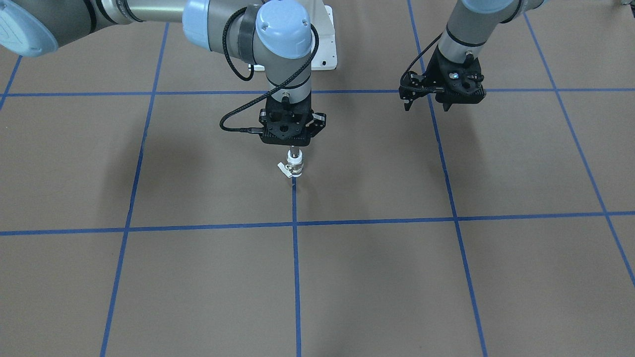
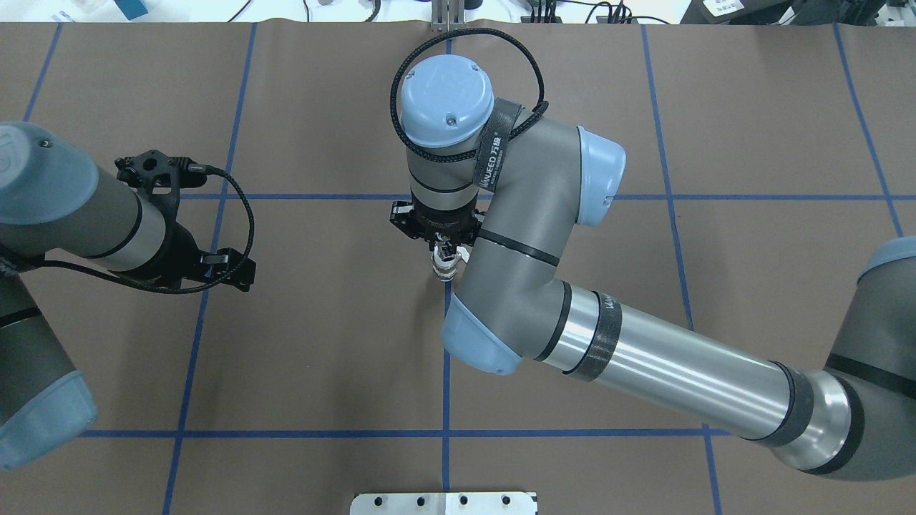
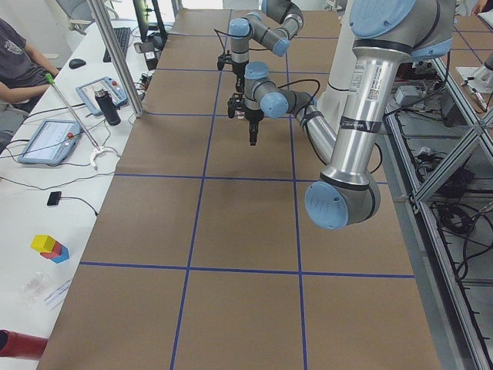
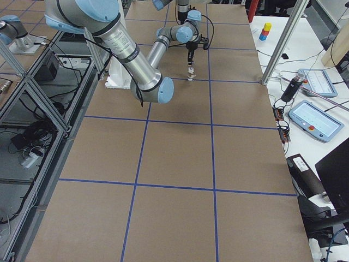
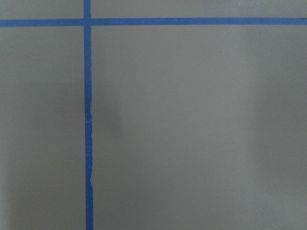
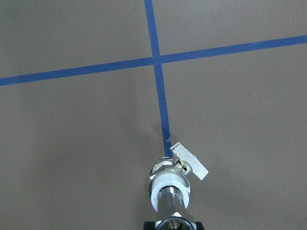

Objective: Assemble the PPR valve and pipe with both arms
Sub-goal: 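Lower and press the silver fitting into the valve's top opening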

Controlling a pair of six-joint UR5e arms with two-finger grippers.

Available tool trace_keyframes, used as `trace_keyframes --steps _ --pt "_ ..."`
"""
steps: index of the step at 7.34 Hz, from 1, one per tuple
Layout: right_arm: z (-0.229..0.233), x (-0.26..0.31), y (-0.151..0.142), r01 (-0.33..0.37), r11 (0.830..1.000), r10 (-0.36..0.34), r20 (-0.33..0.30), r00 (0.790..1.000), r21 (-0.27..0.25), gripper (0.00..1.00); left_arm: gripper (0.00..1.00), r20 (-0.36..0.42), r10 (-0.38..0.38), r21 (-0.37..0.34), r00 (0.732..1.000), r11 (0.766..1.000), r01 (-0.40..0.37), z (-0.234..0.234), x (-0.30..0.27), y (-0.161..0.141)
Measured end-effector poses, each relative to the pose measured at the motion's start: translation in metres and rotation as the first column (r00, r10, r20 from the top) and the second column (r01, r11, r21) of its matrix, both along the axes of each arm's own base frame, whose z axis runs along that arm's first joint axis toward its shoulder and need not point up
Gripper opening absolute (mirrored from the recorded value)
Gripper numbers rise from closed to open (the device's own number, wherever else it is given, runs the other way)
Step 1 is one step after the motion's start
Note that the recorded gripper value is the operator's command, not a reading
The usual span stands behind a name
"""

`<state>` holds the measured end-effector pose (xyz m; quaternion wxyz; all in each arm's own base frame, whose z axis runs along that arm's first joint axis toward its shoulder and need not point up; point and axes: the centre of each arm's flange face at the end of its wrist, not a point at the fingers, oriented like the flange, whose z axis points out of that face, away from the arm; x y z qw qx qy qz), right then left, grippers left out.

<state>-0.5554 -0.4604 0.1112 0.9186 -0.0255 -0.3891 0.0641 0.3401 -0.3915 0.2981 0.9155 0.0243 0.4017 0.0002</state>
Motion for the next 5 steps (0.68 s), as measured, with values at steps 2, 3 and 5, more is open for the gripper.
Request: trace_keyframes --steps 2,3,5 --pt "0.0002 -0.0005 0.0004 0.001 1.0 -0.001 0.0 1.0 0.0 0.0 0.99 0.001 0.0 -0.001 1.0 1.0 0.0 0.0004 0.0002 -0.0002" --pt "0.0006 -0.001 0.0005 0.002 1.0 -0.002 -0.001 1.0 -0.001 0.0 0.99 0.001 0.0 -0.001 1.0 1.0 0.0 0.0005 0.0003 -0.0002" --pt "0.0014 -0.0015 0.0001 0.002 1.0 -0.002 -0.003 1.0 -0.001 0.0 0.99 0.001 0.0 -0.001 1.0 1.0 0.0 0.0006 0.0003 -0.0003"
